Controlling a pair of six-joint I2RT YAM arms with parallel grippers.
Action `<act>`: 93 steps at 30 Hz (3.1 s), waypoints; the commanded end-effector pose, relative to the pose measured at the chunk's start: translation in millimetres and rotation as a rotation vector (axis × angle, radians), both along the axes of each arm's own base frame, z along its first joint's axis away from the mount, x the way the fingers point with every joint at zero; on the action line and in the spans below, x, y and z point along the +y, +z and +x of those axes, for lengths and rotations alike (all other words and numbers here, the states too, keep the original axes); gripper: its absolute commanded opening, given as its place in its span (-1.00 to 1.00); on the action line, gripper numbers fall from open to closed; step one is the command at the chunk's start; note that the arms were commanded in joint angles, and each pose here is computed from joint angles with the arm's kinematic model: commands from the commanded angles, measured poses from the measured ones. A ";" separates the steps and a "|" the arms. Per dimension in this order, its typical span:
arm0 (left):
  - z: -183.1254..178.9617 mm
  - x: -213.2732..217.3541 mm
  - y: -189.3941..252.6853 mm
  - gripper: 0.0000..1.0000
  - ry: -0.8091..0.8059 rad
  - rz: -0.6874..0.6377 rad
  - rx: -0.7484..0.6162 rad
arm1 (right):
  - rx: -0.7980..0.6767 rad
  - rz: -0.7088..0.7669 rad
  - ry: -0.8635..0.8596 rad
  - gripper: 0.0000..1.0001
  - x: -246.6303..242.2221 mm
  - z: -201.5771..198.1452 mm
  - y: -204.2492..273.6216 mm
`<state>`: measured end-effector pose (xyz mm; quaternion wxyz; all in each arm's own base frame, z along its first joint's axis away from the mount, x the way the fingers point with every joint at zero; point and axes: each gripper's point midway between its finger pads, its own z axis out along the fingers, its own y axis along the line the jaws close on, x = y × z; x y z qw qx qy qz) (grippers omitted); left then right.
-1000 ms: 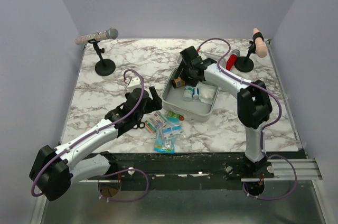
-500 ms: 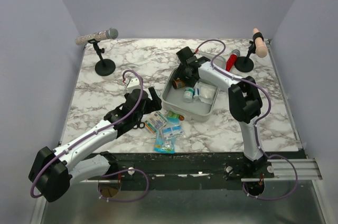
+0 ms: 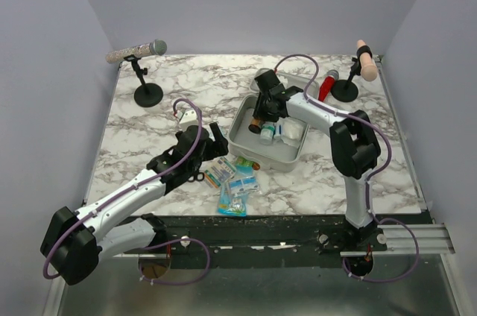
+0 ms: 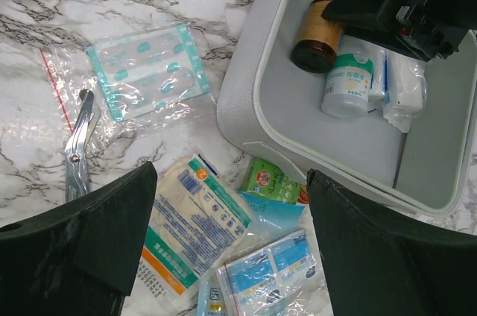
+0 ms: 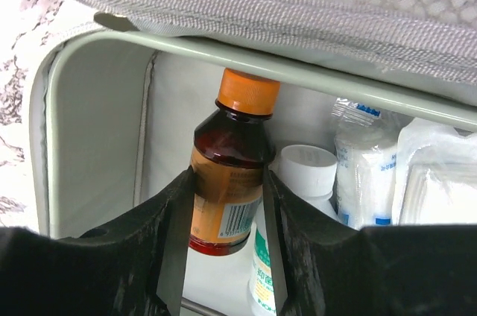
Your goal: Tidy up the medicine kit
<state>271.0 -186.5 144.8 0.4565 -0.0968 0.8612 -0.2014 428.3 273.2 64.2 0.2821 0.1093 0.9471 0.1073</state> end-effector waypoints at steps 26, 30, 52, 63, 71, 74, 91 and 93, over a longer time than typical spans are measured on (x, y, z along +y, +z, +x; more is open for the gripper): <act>-0.9 0.9 -3.0 0.84 0.003 0.006 0.012 | -0.121 0.052 0.025 0.42 -1.0 -19.9 68.2; -0.5 1.4 -4.6 0.85 0.007 0.003 0.011 | -0.089 -0.042 0.028 0.39 -27.6 -41.4 51.0; -2.1 -0.6 -10.1 0.85 0.000 0.004 0.028 | 0.085 0.044 0.052 0.01 -3.8 -57.6 -18.0; -3.5 1.6 -12.3 0.85 0.005 0.007 0.032 | 0.087 0.195 -0.125 -0.28 5.1 -33.2 -5.8; -2.4 2.1 -12.9 0.85 0.008 0.013 0.033 | 0.068 0.230 -0.177 -0.31 13.2 -11.4 -4.5; -2.9 2.3 -13.4 0.85 0.008 0.015 0.035 | 0.067 0.213 -0.152 -0.23 15.0 -6.8 -3.5; -3.8 2.5 -12.8 0.85 0.008 0.011 0.035 | -0.079 0.061 -0.064 0.45 -36.3 -39.0 63.8; -4.0 2.9 -12.8 0.84 0.011 0.008 0.034 | -0.078 -0.017 -0.061 0.40 -51.0 -42.5 50.5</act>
